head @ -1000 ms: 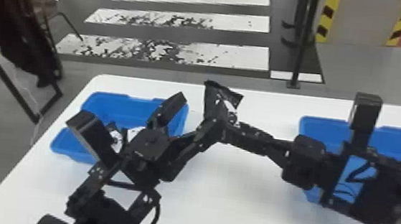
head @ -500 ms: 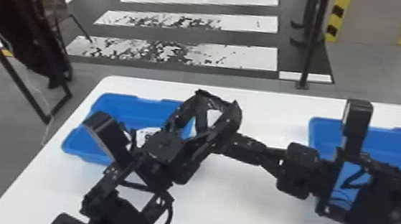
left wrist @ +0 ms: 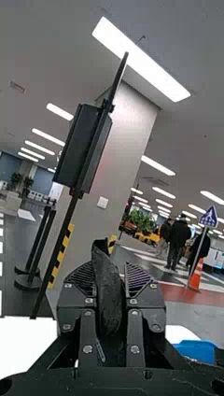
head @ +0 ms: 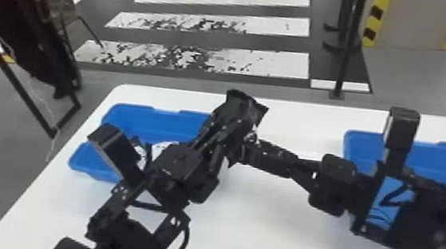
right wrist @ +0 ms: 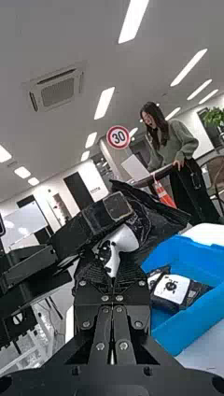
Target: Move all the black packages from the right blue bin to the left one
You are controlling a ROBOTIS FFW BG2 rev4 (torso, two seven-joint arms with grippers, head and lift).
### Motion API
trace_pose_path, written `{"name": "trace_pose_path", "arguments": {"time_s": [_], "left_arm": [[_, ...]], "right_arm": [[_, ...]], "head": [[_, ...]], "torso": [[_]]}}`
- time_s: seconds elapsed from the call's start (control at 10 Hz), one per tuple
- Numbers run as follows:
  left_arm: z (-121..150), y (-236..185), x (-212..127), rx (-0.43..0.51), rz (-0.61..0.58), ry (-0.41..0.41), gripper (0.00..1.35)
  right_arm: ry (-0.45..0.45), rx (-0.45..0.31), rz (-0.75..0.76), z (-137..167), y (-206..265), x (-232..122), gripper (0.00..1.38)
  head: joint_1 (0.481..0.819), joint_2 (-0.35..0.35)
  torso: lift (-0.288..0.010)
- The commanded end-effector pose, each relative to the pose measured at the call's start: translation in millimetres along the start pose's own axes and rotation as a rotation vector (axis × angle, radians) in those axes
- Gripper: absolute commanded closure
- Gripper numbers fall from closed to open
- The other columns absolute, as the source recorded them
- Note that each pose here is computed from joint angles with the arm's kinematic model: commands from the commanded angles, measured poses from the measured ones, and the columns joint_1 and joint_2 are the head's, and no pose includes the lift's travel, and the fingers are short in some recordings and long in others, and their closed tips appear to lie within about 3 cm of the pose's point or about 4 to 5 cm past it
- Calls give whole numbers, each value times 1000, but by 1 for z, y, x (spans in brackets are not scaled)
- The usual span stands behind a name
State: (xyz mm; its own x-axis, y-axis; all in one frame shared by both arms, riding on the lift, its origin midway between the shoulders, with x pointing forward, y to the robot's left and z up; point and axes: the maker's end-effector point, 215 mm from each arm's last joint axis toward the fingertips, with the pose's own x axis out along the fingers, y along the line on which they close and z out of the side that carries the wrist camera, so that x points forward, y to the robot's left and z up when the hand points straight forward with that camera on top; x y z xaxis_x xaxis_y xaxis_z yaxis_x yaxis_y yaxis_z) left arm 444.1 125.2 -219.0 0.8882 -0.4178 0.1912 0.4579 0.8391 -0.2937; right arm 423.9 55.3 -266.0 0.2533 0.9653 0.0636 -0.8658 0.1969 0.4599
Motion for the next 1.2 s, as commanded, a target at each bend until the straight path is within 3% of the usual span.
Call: {"name": "trace_pose_path", "arguments": {"time_s": [0.0,0.1,0.2,0.3,0.5,0.6,0.8,1.0,1.1], "left_arm": [[9,0,0,15,1,-30,1210],[11,2,-1,22,6,-35,1210],[10,9,-1,39,19,-23,1210],[13,24,-4,76,50,-25,1210],[7,94,-7,199,189,-21,1210],[3,144,-14,299,286,4,1210],[5,213,-31,418,429,9,1210],[-7,244,-36,417,491,33,1210],[-4,248,-35,404,517,10,1125]], "right_arm": [[-7,0,-7,1,-4,-1,1251],[-27,16,-9,4,-8,-1,1202],[-60,33,-12,8,-14,-2,1026],[-72,36,-19,9,-18,-4,980],[-119,65,-60,12,-35,-21,208],[-132,67,-85,15,-44,-29,98],[-138,53,-100,18,-49,-33,111],[-155,30,-124,26,-57,-37,111],[-153,7,-140,30,-61,-41,111]], "head": [[695,230],[695,231],[695,233],[695,232],[695,250],[692,268],[685,314],[681,350],[681,350]], "torso": [[-179],[-179],[-179],[-179],[-179],[-179],[-179],[-179],[-179]]}}
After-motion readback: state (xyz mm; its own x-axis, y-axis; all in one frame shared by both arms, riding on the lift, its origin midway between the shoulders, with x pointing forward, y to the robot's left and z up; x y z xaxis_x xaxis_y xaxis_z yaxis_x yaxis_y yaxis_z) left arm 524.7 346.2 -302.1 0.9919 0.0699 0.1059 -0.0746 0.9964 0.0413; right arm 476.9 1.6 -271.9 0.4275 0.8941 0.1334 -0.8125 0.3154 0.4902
